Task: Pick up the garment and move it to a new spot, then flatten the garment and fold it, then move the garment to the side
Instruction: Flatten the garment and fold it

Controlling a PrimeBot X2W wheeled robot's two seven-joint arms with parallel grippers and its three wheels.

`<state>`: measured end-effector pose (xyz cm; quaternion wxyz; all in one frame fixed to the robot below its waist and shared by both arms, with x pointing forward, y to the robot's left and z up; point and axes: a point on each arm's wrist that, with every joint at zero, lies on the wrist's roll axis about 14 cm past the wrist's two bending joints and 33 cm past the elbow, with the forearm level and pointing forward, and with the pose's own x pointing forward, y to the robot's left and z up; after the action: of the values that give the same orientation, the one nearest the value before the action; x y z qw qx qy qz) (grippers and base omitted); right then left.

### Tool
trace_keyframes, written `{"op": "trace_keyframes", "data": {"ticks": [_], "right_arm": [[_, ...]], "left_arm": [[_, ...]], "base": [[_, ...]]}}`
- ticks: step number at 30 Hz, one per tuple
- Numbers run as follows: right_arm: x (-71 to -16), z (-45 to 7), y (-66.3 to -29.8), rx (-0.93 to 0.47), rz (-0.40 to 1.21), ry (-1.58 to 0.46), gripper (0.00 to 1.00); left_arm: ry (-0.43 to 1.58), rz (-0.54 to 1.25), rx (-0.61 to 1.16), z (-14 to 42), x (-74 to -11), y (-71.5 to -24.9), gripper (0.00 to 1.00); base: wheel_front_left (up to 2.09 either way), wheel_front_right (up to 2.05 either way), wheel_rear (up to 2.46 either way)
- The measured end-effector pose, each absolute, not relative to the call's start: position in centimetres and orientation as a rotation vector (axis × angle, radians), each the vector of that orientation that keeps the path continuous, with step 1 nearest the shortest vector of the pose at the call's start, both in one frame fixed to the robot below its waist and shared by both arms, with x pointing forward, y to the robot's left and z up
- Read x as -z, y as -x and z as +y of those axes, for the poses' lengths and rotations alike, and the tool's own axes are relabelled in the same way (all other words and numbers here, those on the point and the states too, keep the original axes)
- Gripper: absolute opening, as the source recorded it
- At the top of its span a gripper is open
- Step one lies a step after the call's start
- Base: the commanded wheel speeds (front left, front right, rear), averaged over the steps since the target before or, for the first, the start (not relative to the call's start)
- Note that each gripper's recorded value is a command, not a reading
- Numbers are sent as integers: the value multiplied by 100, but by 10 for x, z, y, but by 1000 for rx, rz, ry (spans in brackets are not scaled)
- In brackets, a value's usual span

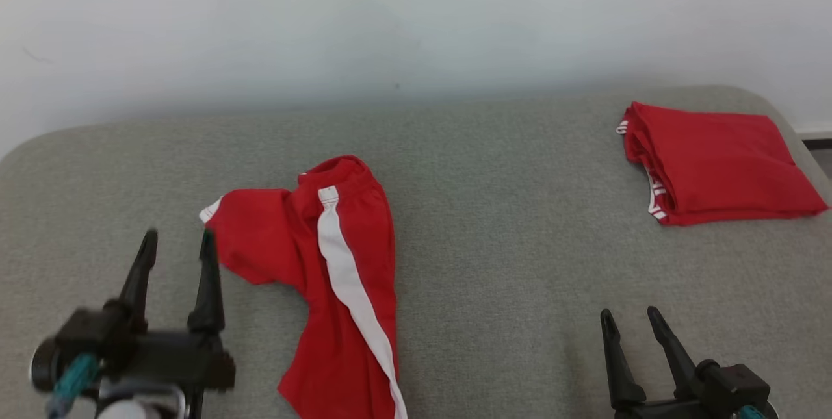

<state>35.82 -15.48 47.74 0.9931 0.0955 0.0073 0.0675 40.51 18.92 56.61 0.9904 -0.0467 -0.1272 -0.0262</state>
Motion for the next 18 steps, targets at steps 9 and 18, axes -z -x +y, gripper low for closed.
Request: {"op": "trace_keyframes", "data": {"ticks": [9, 18], "right_arm": [[-474, -179, -364, -55, 19, -192, 100], [-462, -206, -364, 36, 51, -188, 100]], "left_arm": [[74, -190, 264, 127, -565, -481, 100], [46, 42, 389, 84, -501, -523, 100]], "base": [[0, 0, 0], [0, 0, 0]]}}
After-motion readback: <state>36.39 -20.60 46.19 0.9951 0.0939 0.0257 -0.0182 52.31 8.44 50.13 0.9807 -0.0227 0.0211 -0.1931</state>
